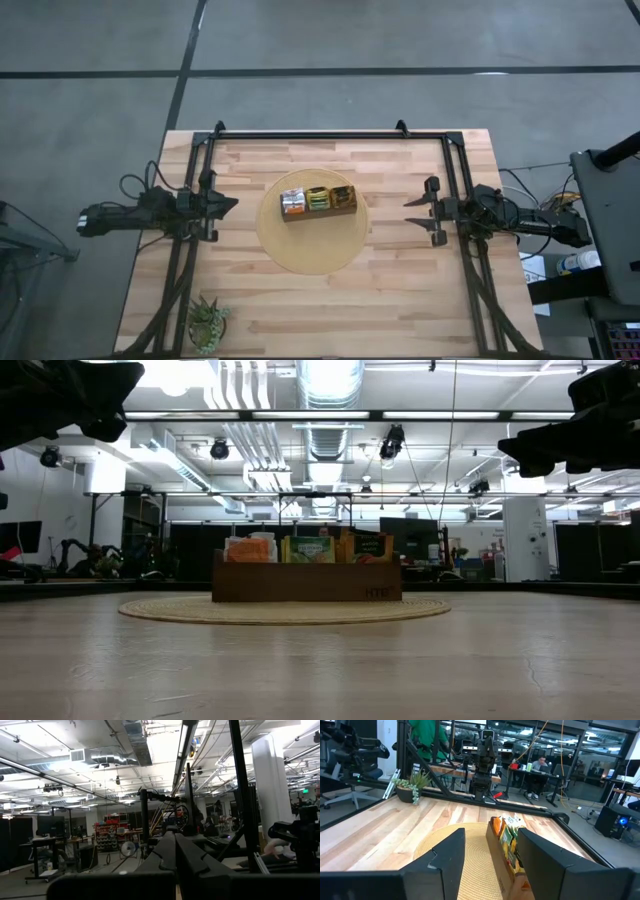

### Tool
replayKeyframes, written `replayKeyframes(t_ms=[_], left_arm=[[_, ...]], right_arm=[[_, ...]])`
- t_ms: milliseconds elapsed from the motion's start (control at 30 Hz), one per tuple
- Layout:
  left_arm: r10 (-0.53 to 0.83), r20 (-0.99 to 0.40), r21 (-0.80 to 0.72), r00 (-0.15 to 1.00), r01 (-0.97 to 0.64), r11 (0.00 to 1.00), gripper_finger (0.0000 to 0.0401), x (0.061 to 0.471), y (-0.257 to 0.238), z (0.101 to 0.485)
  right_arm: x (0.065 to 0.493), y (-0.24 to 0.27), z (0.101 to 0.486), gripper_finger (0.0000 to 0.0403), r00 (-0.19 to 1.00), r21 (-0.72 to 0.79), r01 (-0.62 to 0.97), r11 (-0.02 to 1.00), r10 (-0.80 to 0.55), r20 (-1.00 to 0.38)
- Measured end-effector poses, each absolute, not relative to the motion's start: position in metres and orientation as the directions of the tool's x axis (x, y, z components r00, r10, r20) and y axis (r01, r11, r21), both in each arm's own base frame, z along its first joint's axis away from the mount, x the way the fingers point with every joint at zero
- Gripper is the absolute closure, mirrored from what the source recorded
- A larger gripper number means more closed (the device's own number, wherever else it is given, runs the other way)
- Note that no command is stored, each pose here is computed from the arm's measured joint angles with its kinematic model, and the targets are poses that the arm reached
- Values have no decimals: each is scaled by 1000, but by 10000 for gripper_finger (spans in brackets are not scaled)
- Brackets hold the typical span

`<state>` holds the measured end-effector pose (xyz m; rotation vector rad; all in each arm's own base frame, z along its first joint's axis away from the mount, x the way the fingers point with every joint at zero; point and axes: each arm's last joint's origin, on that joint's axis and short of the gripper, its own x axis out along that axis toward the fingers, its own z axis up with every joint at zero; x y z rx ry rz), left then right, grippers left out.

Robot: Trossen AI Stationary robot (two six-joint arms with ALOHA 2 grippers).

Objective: Pick & Place Tea
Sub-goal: Return to Home Position

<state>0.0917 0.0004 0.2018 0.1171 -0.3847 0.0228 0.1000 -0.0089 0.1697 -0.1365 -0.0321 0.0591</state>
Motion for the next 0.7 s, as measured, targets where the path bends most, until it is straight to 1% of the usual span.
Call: replayKeyframes(t_ms=[700], left_arm=[[0,376,110,927,-44,993,401,92,0,202]], right_arm=[[100,-9,170,227,998,-137,-57,989,61,28]])
